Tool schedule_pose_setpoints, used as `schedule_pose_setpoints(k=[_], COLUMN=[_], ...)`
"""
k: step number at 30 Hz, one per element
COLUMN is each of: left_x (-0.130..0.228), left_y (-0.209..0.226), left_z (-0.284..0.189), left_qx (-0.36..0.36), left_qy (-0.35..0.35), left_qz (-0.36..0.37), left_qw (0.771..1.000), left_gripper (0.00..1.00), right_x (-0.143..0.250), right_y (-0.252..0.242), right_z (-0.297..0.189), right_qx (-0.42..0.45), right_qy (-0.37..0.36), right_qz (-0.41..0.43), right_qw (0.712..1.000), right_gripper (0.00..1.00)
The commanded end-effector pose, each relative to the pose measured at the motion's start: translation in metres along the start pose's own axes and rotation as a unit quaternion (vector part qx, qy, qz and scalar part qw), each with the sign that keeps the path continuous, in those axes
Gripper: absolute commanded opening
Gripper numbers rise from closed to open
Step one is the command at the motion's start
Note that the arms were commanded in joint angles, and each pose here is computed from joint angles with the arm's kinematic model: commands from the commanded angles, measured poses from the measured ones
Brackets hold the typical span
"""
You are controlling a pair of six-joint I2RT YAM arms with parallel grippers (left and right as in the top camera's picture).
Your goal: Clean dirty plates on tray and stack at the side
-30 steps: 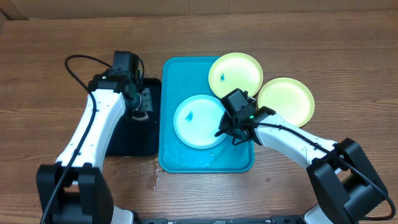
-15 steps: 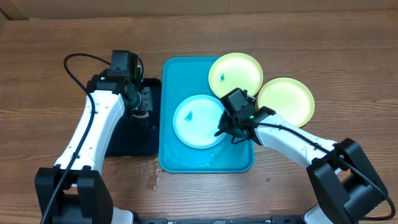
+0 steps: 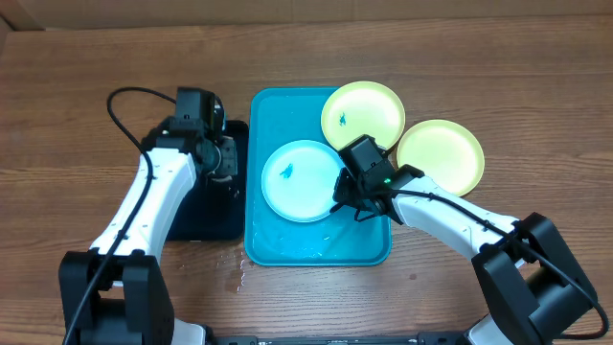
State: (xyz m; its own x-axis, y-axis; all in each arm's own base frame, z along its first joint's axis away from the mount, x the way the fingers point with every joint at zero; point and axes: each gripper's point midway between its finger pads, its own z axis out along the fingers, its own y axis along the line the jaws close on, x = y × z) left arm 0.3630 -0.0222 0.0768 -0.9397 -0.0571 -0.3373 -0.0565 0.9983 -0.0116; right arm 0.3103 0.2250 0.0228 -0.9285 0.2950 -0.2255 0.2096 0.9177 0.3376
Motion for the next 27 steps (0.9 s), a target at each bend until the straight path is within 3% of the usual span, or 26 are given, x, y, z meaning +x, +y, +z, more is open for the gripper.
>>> schedule_pose_setpoints(k=[1,6,11,13,19,22,27], left_x=[0.018,0.041,0.048,0.046,0.035,0.033,0.035], left_y=[0.000,0.002,0.003,0.003,0.001,0.001,0.001], left_z=[0.017,0.047,0.061,0.060,0.052,0.050,0.051], left_qx=[0.003,0.000,-0.001,-0.001,-0.001,-0.001,-0.001], left_qy=[0.011,0.030,0.045,0.043,0.041,0.039,0.042], left_qz=[0.012,0.010,0.010,0.010,0.010,0.010,0.010], left_qw=[1.000,1.000,0.999,0.999,0.999,0.999,0.999], left_gripper=[0.04,0.04,0.04,0.05,0.11,0.22,0.29], right_x=[0.005,0.005,0.005,0.005,0.005,0.004,0.004], right_y=[0.000,0.000,0.000,0.000,0.000,0.001,0.001], right_z=[0.002,0.002,0.002,0.002,0.002,0.002,0.002], right_qx=[-0.001,-0.001,-0.001,-0.001,-0.002,-0.002,-0.002], right_qy=[0.006,0.006,0.006,0.006,0.006,0.005,0.005], right_qz=[-0.008,-0.008,-0.008,-0.008,-0.008,-0.008,-0.008], right_qw=[1.000,1.000,1.000,1.000,1.000,1.000,1.000], right_gripper=[0.08,0.10,0.26,0.28,0.29,0.29,0.31])
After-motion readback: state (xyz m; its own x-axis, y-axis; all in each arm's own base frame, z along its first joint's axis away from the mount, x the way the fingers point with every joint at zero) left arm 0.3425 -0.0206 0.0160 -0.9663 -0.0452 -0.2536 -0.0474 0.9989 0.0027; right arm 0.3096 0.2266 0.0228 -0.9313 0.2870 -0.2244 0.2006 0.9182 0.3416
